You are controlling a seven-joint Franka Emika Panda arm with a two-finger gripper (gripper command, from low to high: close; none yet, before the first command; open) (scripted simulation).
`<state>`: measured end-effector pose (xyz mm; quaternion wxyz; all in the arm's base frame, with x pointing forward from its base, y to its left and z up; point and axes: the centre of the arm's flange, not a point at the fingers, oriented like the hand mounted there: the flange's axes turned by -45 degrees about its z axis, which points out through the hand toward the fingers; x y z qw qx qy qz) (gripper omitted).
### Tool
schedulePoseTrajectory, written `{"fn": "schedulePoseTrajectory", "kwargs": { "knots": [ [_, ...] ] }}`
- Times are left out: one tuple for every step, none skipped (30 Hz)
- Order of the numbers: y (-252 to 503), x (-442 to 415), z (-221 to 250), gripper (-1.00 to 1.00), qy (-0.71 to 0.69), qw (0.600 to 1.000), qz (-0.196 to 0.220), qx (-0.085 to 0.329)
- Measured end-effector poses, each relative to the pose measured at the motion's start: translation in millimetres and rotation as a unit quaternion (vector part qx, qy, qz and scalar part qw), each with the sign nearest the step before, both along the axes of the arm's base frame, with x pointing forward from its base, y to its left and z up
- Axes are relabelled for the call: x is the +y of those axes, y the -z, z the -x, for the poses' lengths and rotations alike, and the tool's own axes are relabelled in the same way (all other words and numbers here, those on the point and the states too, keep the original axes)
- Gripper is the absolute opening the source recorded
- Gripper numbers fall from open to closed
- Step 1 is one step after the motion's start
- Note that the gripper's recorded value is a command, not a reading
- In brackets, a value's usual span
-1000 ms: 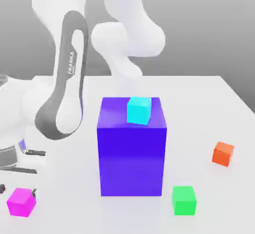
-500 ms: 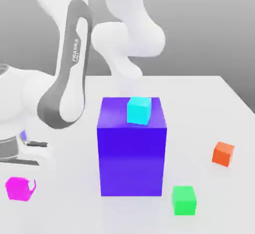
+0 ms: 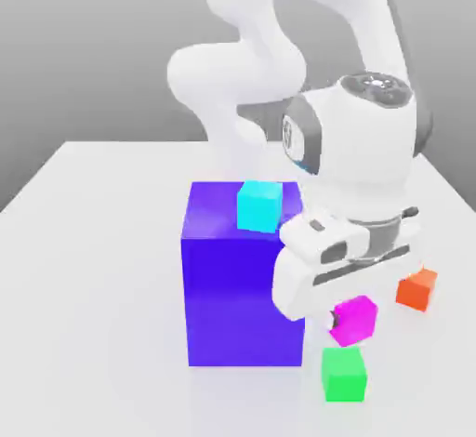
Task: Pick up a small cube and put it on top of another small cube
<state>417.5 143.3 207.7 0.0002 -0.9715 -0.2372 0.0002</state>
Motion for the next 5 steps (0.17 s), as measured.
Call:
{"fn": "schedulePoseTrajectory", "kwargs": {
  "knots": [
    [11.7,0.3,0.6,-1.00,0.000,1.000,0.000,0.000],
    [22.5,0.3,1.3,1.00,0.000,1.000,0.000,0.000],
    [22.5,0.3,1.3,1.00,0.000,1.000,0.000,0.000],
    [22.5,0.3,1.3,1.00,0.000,1.000,0.000,0.000],
    [22.5,0.3,1.3,1.00,0.000,1.000,0.000,0.000]
  ]
}}
